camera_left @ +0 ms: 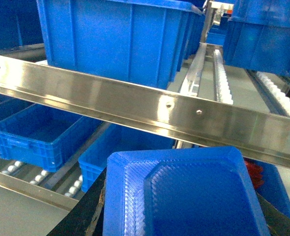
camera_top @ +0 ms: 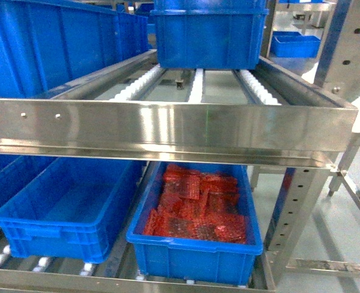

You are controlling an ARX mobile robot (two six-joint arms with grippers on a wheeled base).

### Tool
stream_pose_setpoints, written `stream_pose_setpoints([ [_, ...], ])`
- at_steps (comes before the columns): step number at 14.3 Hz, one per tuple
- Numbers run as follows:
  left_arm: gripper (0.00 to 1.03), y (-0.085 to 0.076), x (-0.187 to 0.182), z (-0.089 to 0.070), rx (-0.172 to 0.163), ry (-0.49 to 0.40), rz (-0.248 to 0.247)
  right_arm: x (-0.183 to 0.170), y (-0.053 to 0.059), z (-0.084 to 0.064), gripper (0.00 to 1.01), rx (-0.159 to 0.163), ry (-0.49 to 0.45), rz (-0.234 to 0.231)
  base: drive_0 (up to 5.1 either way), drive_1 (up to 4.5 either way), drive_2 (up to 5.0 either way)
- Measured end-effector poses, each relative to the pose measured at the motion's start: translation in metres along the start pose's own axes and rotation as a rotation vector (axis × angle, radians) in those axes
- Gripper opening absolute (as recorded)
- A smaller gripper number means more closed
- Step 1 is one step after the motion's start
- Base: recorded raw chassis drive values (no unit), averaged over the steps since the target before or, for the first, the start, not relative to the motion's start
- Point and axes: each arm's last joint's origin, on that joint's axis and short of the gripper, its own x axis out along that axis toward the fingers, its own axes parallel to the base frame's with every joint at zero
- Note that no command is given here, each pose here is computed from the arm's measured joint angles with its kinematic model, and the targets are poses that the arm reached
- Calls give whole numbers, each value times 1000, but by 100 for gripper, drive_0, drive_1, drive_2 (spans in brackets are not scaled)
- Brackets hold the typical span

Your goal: Pick blue part to blue bin on bottom shelf

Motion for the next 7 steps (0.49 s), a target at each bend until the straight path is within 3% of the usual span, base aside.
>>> stream_pose_setpoints([
  [6,44,0,0,0,2,3,0,0,0,0,98,0,2,0,-508,237,237],
  [7,44,0,0,-1,4,4,1,0,0,0,98,0,-2,0,0,0,0],
])
